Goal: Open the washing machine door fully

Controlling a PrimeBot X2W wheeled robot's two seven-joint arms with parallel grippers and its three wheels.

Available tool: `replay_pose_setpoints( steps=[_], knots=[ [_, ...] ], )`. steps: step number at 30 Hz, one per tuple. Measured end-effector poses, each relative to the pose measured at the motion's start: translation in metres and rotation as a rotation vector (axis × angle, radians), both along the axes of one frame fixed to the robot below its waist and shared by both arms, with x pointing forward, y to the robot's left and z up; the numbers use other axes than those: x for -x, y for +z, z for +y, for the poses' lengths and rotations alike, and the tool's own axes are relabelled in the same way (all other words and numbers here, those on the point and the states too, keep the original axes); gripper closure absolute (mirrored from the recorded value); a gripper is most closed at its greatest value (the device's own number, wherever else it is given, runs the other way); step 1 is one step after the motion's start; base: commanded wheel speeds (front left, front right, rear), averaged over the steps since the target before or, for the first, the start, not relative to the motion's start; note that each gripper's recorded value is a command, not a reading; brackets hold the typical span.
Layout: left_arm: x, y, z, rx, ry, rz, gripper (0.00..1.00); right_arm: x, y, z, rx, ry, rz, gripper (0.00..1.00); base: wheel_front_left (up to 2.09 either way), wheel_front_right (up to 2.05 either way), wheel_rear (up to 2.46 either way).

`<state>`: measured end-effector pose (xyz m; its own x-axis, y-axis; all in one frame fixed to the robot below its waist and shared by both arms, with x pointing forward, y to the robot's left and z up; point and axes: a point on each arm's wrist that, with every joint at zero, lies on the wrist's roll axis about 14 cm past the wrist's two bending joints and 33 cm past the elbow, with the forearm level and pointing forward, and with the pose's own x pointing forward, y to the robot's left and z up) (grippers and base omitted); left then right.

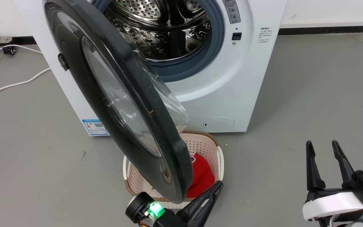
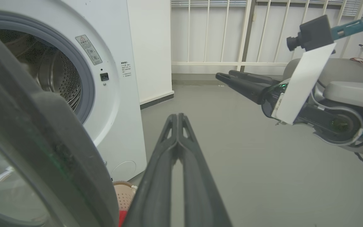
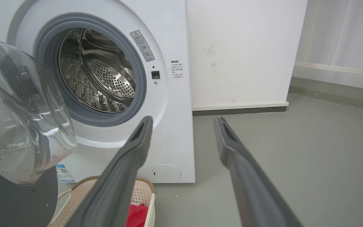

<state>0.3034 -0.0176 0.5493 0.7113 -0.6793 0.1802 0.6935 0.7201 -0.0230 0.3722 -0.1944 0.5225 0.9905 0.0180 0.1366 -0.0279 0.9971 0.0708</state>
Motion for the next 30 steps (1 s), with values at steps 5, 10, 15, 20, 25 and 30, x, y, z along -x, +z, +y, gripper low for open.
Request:
replay_pose_setpoints(
  steps=[5,10,15,20,25,30],
  knots=[
    [-0.012,-0.009,0.003,-0.004,0.045,0.02,1.0,-0.001,-0.004,0.0,-0.008,0.0,0.011,0.0,0.0,0.0,0.0],
    [-0.028,-0.004,0.003,0.013,0.069,0.001,1.0,-0.001,-0.008,0.001,-0.019,0.003,0.023,0.0,0.0,0.0,0.0],
    [-0.047,0.0,0.007,0.022,0.11,-0.009,1.0,-0.002,-0.012,0.004,-0.027,0.011,0.035,0.0,0.0,0.0,0.0],
    [-0.054,-0.005,0.012,0.018,0.145,0.008,1.0,-0.003,-0.013,0.007,-0.038,0.018,0.038,0.0,0.0,0.0,0.0],
    [-0.056,-0.008,0.017,0.017,0.168,0.016,1.0,-0.004,-0.015,0.009,-0.045,0.024,0.044,0.0,0.0,0.0,0.0],
    [-0.055,-0.006,0.025,-0.007,0.199,-0.011,1.0,-0.004,-0.018,0.015,-0.057,0.042,0.053,0.0,0.0,0.0,0.0]
  ],
)
